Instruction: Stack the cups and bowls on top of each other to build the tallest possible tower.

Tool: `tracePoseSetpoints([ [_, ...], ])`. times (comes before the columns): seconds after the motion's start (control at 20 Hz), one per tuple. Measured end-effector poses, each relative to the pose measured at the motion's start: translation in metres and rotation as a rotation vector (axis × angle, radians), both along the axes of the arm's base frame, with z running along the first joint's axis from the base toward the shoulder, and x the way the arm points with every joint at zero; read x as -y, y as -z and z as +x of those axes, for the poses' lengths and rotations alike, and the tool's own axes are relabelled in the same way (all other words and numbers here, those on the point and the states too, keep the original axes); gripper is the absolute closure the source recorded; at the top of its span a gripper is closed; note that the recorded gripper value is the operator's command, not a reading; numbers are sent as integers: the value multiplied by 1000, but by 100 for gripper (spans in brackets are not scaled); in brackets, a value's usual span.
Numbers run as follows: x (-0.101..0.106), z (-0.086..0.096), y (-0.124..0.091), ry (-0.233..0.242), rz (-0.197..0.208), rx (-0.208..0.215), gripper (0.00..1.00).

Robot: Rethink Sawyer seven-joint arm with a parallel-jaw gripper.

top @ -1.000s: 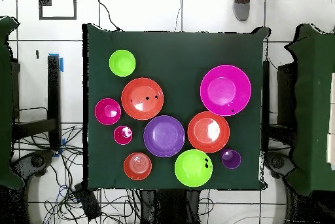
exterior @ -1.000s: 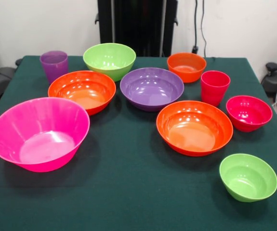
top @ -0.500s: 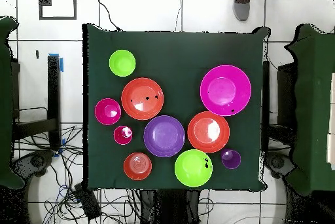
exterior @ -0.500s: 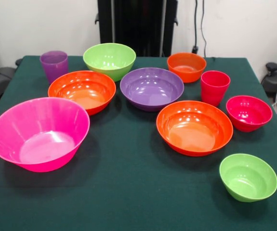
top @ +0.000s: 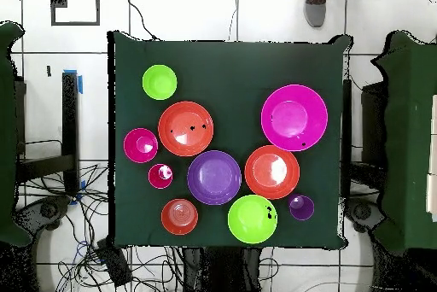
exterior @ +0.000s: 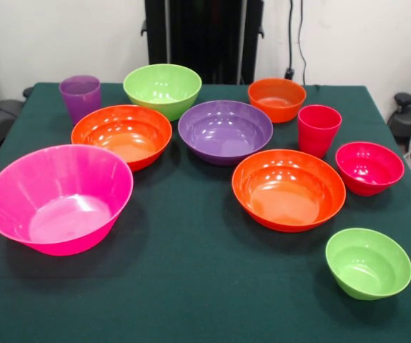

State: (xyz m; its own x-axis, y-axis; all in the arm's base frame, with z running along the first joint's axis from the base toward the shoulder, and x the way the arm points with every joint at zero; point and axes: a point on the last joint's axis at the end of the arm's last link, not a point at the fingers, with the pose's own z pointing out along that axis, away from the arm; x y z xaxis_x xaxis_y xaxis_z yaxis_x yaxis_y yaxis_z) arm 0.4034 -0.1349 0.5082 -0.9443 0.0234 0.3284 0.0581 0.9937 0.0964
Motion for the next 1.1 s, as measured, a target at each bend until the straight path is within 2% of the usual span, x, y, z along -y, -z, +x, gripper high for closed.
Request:
tracePoseSetpoints([
  [0.45, 38, 0, 7, 17, 34, -12, 0],
  [0.75, 55, -1, 10, 8, 50, -13, 0],
  [1.1, 87, 1, 17, -21, 71, -21, 0],
])
